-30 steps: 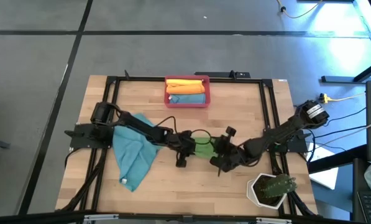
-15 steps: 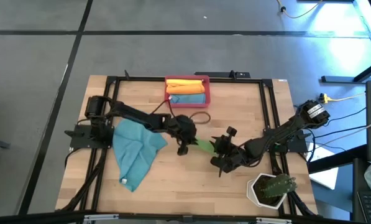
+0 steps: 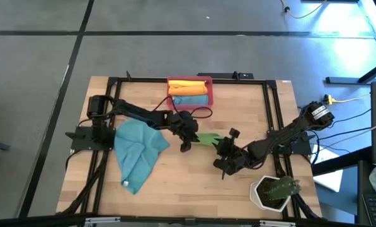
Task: Roll microfiber towels into tight, uniform cylinder then place into a basket
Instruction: Roll the green microfiber towel
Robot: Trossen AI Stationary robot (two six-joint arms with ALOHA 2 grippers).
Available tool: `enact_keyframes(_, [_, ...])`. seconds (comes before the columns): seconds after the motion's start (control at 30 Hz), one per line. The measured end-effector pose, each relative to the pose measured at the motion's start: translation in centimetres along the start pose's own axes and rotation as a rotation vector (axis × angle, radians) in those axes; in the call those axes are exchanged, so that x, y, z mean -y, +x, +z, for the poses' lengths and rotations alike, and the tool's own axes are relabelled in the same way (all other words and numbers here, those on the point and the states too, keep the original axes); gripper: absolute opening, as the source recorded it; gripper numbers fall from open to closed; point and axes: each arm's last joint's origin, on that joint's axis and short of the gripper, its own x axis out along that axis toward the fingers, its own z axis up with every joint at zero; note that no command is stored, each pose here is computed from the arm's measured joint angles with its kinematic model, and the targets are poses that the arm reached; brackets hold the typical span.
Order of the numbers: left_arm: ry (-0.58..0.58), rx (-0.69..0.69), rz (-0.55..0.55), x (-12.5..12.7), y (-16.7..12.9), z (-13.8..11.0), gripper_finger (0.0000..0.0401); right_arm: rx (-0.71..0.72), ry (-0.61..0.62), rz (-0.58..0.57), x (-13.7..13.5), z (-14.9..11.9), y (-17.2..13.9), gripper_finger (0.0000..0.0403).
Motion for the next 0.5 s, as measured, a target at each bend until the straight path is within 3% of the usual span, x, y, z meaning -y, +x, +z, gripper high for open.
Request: enact_keyframes(0.5, [-0.071, -0.013, -0.006, -0.5, 1.6, -1.1, 0.0000, -0.004, 0.003, -0.008, 0.2, 0.1, 0.2, 0.0094])
